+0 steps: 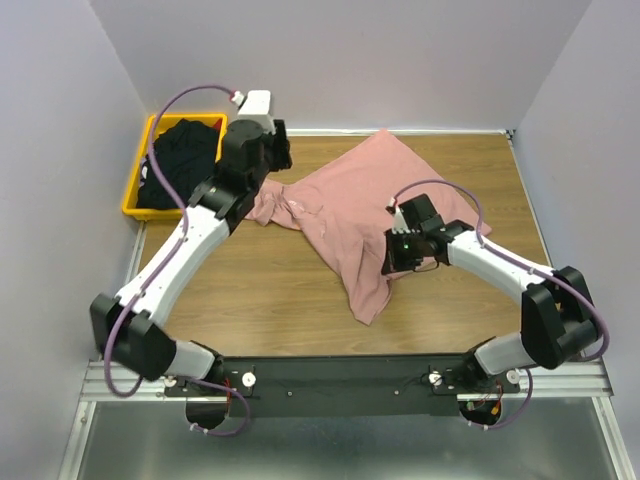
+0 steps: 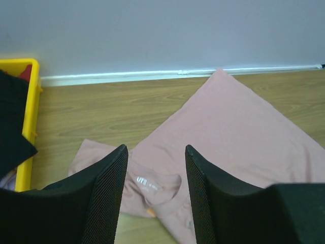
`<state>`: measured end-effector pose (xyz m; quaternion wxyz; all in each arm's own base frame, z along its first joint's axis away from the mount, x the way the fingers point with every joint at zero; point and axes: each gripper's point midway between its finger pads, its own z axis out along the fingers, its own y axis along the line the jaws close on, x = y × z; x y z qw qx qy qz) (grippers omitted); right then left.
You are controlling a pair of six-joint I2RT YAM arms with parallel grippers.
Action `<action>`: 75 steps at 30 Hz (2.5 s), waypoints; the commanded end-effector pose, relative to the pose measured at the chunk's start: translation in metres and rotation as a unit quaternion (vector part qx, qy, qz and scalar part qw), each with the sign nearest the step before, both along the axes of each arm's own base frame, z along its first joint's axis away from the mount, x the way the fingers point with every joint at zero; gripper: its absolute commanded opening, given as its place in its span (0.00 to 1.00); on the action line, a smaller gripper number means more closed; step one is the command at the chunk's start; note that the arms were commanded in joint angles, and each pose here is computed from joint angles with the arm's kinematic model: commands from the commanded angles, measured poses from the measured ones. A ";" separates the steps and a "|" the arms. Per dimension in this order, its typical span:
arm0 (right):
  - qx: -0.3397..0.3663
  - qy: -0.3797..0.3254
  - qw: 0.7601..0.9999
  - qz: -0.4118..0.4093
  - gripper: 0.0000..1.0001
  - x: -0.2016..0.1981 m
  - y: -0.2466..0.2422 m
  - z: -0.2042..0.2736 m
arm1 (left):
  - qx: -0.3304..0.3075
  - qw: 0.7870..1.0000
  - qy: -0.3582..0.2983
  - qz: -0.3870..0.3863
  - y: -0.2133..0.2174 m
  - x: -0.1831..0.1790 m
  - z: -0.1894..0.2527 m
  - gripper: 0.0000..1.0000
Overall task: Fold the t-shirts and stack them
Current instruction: Flatten the tshirt out
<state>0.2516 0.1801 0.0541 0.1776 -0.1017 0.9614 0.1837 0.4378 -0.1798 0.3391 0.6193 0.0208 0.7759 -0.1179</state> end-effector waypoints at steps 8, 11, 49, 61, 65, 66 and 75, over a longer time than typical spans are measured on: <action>0.134 0.013 0.957 0.258 0.01 -0.094 0.212 0.079 | -0.032 0.992 0.025 0.119 0.094 -0.102 -0.024 0.57; 0.135 0.038 0.930 0.341 0.01 -0.147 0.256 0.075 | -0.034 0.986 0.031 0.163 0.127 -0.116 -0.032 0.58; -0.012 -0.010 0.960 -0.278 0.58 0.116 -0.095 -0.028 | -0.148 0.923 0.336 0.112 0.082 -0.113 -0.304 0.38; -0.013 0.004 0.916 -0.401 0.58 0.147 -0.178 -0.057 | -0.096 0.924 0.338 0.153 0.101 0.016 -0.310 0.35; 0.012 -0.027 0.928 -0.371 0.61 0.173 -0.172 -0.027 | -0.084 0.943 0.293 0.132 0.097 0.056 -0.271 0.38; 0.021 -0.032 0.932 -0.361 0.62 0.175 -0.167 -0.019 | -0.081 0.945 0.286 0.133 0.097 0.054 -0.262 0.41; -0.004 -0.063 0.956 -0.287 0.63 0.109 -0.129 0.021 | -0.013 0.941 0.314 0.129 0.082 -0.074 -0.244 0.56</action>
